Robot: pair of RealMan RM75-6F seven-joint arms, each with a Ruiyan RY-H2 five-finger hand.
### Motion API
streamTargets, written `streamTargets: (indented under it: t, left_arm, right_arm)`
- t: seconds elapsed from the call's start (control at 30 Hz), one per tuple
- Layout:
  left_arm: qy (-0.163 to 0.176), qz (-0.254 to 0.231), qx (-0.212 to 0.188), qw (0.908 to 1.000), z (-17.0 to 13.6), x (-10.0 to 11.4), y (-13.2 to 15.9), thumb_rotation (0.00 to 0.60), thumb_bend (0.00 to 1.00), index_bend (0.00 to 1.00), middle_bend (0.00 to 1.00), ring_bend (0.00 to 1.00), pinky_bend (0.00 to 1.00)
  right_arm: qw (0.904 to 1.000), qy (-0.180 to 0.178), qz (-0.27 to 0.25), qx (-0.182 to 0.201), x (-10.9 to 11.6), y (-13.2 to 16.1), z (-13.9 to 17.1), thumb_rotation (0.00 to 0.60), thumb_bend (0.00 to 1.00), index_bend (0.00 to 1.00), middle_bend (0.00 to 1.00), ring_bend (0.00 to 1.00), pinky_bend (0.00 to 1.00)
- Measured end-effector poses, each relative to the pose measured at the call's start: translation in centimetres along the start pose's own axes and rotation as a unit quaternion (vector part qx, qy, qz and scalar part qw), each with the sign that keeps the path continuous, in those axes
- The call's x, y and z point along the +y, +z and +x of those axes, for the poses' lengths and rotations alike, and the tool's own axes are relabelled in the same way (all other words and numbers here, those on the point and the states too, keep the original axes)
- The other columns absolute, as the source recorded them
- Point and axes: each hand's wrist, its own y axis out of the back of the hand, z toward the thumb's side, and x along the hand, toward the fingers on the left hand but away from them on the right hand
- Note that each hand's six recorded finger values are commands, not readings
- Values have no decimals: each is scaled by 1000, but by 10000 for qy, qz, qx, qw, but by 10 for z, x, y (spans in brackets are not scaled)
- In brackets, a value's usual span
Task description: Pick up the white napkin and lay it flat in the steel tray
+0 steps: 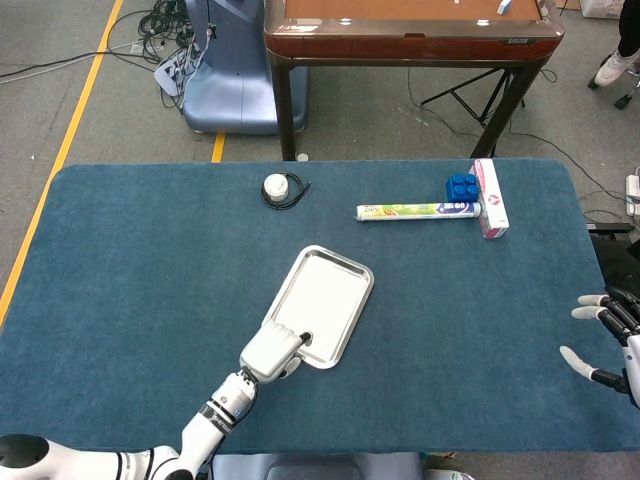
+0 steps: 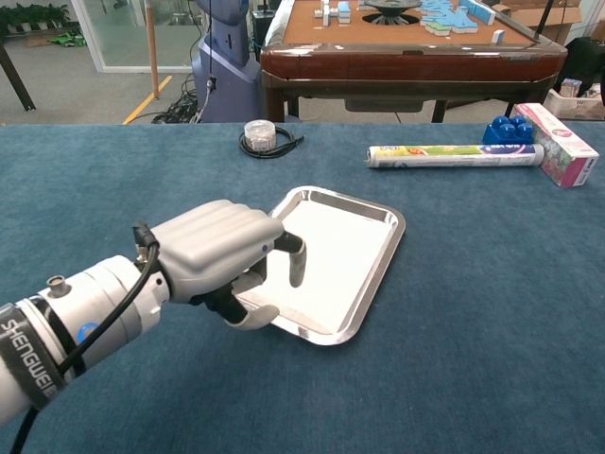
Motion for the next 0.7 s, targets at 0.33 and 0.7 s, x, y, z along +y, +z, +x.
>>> streamTargets:
  t: [0.33,0.7]
  left_arm:
    - [-465,242,-213,9984,-5,-2,-2,600,525,223,1000,1000,1000]
    - [-1180,466,-152,9918,-5,-17,-1,600,591,193,1000,1000,1000]
  right_arm:
    - [10000,12,20,-2,-1,1,0,600,166,419,350,191,552]
    - [10000,15,-7,-12,0,-1,0,600,166,419,350,191,552]
